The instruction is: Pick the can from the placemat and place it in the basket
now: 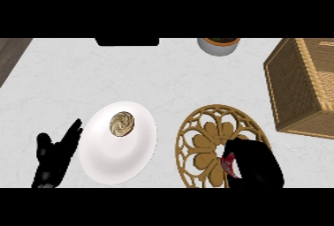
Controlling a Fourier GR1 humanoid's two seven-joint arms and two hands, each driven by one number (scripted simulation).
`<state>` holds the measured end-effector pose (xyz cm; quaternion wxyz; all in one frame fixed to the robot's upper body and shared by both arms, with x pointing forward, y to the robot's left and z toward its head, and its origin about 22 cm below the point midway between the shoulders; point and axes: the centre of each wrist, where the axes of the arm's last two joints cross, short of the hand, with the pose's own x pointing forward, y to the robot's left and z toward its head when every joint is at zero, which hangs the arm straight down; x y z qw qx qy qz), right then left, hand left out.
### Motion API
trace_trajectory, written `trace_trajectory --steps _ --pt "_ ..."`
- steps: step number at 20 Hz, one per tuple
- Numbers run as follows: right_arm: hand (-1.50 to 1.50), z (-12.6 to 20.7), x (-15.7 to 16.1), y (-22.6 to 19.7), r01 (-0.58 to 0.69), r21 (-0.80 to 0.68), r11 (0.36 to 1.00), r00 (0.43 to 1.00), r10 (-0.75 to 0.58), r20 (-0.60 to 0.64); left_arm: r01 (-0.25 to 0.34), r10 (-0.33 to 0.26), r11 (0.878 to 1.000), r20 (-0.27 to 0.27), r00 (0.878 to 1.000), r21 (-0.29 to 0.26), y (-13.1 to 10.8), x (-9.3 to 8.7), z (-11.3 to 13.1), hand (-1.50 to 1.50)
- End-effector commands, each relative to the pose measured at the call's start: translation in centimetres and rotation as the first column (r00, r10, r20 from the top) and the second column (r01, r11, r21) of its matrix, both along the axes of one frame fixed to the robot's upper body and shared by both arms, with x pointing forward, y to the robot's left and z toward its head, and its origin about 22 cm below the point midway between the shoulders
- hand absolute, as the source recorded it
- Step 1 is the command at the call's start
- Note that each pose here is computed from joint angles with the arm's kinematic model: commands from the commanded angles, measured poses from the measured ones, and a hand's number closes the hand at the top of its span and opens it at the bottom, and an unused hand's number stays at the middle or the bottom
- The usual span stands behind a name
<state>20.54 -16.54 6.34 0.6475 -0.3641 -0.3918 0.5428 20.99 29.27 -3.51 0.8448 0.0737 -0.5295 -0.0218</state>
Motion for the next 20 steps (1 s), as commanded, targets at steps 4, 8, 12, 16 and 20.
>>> trace_trajectory --steps 4,8,12,16,20 --pt "1.5 -1.4 0.0 0.1 -0.028 -0.045 0.999 1.0 0.028 0.01 -0.009 0.007 1.0 -0.101 0.995 -0.018 1.9 -0.6 -1.2 0.0" --pt "1.5 -2.8 0.3 1.8 -0.047 -0.042 0.998 0.998 0.049 0.049 -0.027 0.024 0.999 -0.092 0.995 -0.028 0.3 -2.8 -3.3 0.0" --pt "1.5 -3.4 0.7 2.1 -0.045 -0.074 0.996 0.994 0.052 0.091 -0.009 0.008 1.0 -0.11 0.994 -0.011 1.8 -1.6 -0.2 0.0" --pt "1.5 -0.7 0.3 2.9 0.007 0.053 0.999 0.962 -0.021 0.271 -0.033 0.032 0.999 -0.112 0.993 -0.001 0.7 -1.9 -1.8 0.0" --pt "1.5 4.6 0.2 4.4 0.02 0.573 0.819 0.88 -0.287 0.379 -0.036 0.037 0.999 -0.101 0.994 0.011 1.4 -2.5 -2.0 0.0"
